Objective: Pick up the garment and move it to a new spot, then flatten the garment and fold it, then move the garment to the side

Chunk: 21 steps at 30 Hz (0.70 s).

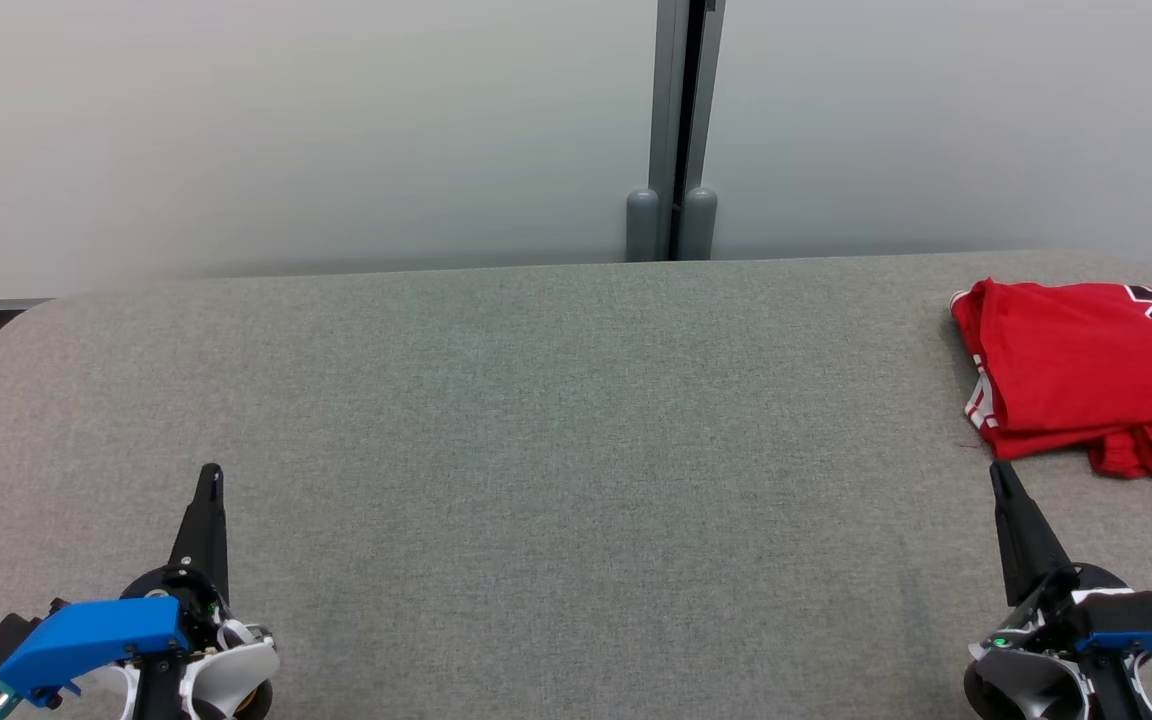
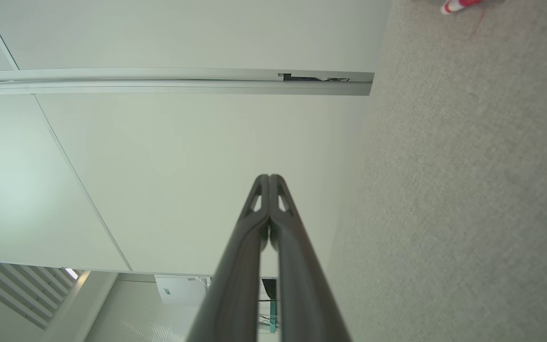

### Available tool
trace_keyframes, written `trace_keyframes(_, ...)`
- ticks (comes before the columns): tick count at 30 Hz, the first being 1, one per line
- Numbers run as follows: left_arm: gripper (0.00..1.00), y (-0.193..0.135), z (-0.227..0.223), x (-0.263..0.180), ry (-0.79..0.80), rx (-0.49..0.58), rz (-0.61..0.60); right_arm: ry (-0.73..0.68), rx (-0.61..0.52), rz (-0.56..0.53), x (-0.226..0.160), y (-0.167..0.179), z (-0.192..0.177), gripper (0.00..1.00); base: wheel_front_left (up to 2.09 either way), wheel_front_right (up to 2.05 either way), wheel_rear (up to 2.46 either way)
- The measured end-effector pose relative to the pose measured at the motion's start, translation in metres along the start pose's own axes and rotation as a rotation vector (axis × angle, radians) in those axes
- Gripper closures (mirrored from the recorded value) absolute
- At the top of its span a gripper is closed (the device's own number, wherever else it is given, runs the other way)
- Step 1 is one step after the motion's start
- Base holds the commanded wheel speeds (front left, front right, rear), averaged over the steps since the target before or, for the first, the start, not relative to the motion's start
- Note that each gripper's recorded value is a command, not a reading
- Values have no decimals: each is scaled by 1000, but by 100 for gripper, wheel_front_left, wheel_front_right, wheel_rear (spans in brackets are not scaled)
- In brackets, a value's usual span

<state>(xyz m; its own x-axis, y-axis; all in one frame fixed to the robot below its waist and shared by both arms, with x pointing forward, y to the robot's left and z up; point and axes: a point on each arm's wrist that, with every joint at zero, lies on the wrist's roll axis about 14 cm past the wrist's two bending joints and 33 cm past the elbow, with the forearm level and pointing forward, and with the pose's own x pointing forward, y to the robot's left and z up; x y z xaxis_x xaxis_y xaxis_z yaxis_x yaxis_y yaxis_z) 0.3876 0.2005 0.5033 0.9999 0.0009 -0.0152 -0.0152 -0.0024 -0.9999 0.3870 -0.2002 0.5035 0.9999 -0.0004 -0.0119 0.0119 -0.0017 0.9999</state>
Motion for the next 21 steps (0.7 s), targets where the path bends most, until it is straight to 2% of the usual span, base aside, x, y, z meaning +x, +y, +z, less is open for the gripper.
trace_keyframes(21,100,0,0,0,0,0,0,0,0,0,0,0,0,100,0,0,0)
